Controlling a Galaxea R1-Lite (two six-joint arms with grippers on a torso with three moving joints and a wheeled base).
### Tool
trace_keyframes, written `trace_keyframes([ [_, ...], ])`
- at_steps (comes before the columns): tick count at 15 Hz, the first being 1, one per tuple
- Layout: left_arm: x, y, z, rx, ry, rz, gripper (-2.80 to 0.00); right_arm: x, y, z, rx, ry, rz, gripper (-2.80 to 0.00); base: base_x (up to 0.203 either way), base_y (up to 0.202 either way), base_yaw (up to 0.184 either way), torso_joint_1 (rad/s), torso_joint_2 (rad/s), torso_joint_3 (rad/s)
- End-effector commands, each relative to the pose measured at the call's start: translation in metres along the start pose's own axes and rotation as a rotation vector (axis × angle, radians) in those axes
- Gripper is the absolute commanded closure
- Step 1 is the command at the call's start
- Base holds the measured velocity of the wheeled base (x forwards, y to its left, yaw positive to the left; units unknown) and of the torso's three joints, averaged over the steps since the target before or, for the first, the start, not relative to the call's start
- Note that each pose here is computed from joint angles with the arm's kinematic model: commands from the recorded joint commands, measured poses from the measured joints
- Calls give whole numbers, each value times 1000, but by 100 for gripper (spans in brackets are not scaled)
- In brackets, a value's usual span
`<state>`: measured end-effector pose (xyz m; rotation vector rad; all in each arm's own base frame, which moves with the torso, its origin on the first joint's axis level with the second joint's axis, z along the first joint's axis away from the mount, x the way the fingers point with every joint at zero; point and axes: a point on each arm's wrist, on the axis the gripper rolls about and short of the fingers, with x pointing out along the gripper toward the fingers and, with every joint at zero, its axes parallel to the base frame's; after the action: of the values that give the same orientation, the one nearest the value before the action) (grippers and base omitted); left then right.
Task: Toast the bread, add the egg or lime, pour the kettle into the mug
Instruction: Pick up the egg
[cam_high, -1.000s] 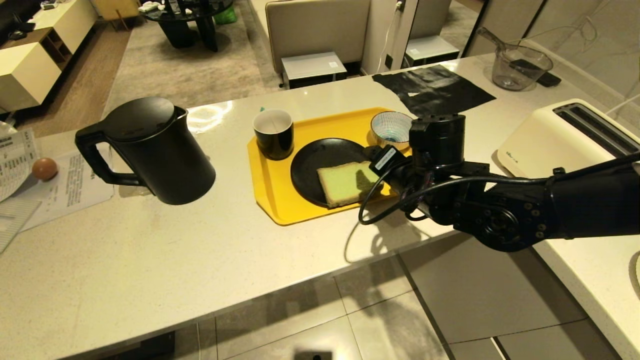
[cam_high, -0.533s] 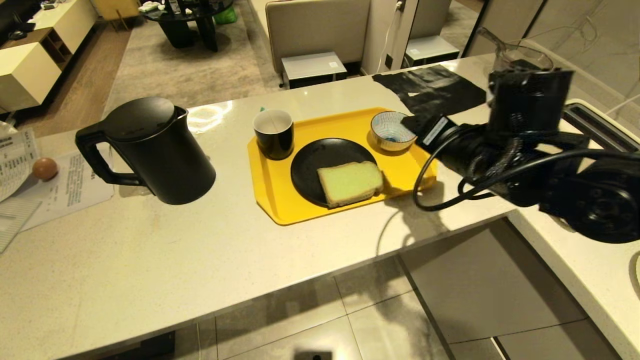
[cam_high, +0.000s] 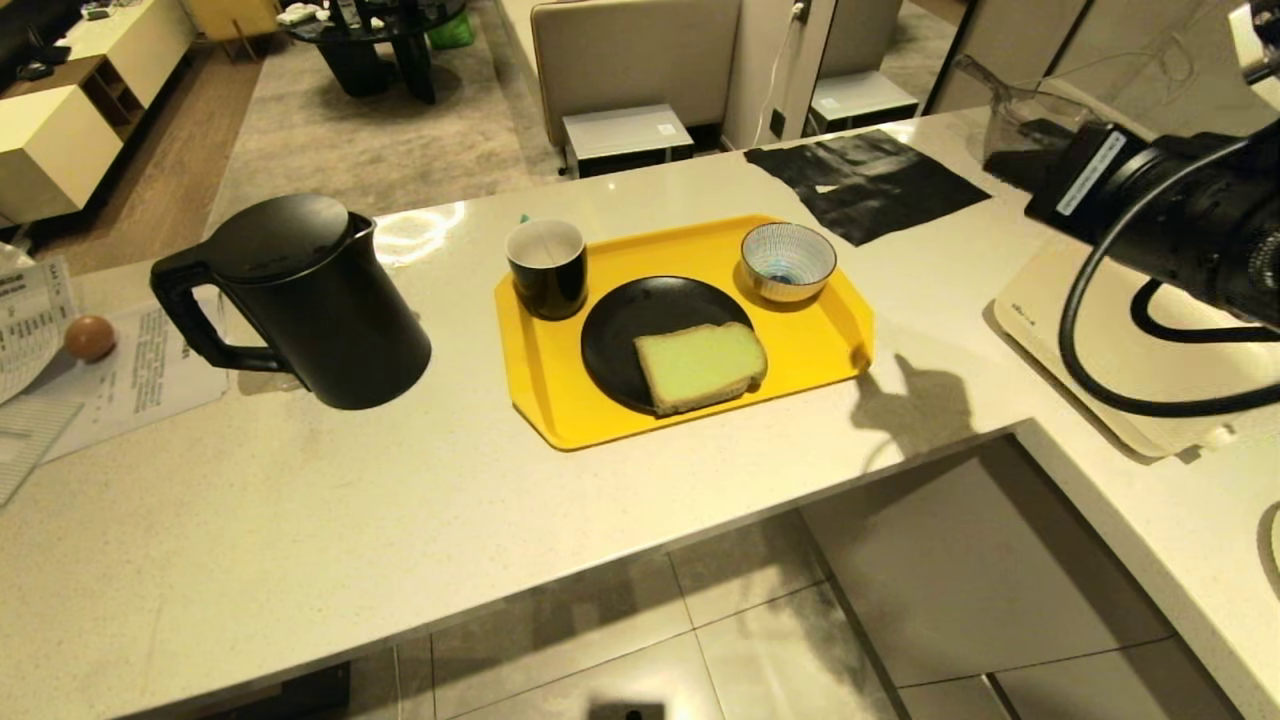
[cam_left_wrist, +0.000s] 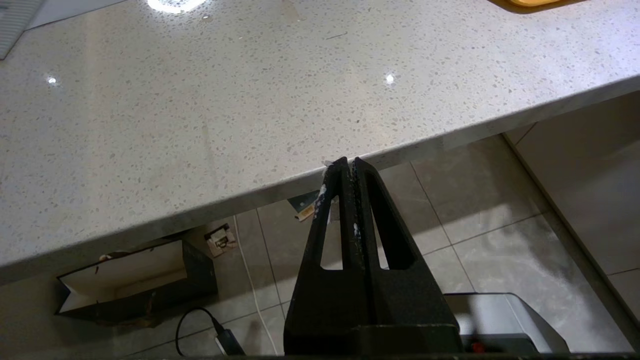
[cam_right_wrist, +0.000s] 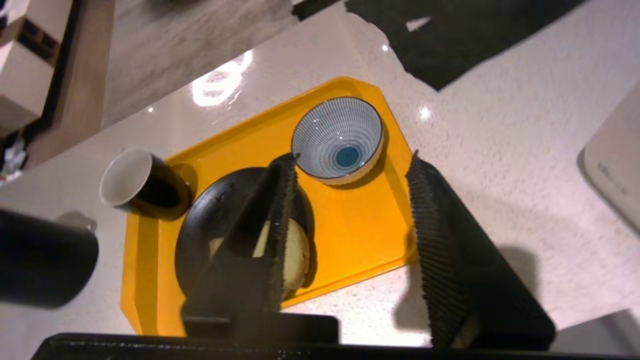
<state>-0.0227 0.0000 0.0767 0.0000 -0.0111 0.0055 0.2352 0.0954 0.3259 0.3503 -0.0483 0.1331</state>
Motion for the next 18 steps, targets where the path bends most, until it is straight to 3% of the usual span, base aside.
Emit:
trace_keyframes([
  [1,0,0,0,0,0,2,0,-24,-2,15,-87,-44,37,0,0,0,0,0,0,0],
  [3,0,0,0,0,0,1,0,-30,-4,15,-130,-11,29,0,0,0,0,0,0,0],
  [7,0,0,0,0,0,0,0,-38,-31,18,-213,60,-81,0,0,0,0,0,0,0],
  [18,0,0,0,0,0,1,0,-50,-43,2,-214,99,-106,0,0,0,0,0,0,0],
])
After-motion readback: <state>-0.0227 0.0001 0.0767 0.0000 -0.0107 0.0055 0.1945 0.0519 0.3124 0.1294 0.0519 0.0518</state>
